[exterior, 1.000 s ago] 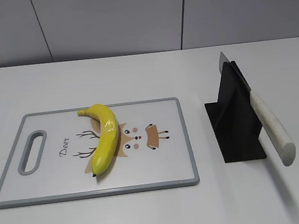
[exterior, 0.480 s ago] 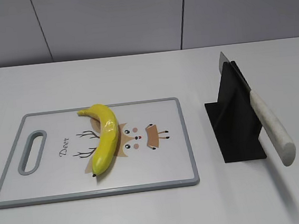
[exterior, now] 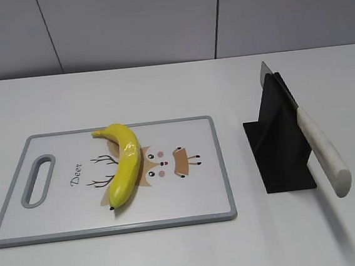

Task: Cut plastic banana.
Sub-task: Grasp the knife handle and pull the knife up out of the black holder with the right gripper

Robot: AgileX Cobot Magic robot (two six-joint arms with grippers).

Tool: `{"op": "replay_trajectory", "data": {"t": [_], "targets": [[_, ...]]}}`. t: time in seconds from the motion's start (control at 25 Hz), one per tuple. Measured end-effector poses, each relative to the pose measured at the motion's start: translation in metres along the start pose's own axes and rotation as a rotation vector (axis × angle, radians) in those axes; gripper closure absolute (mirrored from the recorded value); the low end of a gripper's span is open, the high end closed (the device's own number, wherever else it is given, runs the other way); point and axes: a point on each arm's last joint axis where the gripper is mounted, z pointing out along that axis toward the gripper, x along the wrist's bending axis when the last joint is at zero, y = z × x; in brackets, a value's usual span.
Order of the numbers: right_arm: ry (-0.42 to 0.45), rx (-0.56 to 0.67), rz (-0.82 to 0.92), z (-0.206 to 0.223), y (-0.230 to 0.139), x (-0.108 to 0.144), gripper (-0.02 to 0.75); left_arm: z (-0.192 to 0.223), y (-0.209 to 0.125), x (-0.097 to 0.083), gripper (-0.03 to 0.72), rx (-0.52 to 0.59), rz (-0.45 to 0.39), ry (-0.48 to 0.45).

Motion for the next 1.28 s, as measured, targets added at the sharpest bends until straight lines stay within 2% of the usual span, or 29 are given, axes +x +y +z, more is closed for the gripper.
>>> {"op": "replay_trajectory", "data": {"t": [0.2,0.44,0.68,0.92,1.0,1.08,1.28], "targets": [[0.001,0.018,0.000,0.001,0.002,0.000,0.146,0.000,0.000,0.000,0.157,0.000,0.000,0.000],[0.020,0.181,0.005,0.014,0.011,0.002,0.146,0.000,0.000,0.000,0.157,0.000,0.000,0.000],[0.022,0.318,0.002,0.020,0.032,0.002,0.147,0.000,0.000,0.000,0.165,0.000,0.000,0.001],[0.022,0.352,0.003,0.020,0.061,0.001,0.147,0.000,0.000,0.000,0.166,0.000,0.000,0.001],[0.025,0.358,0.003,0.022,0.067,0.001,0.147,0.000,0.000,0.000,0.153,0.000,0.000,0.001],[0.044,0.374,-0.003,0.026,0.069,0.003,0.147,0.000,0.000,0.000,0.108,0.000,0.000,0.001],[0.136,0.446,-0.047,0.039,0.070,0.014,0.147,0.000,0.000,0.000,0.060,0.000,0.000,0.000]]}}
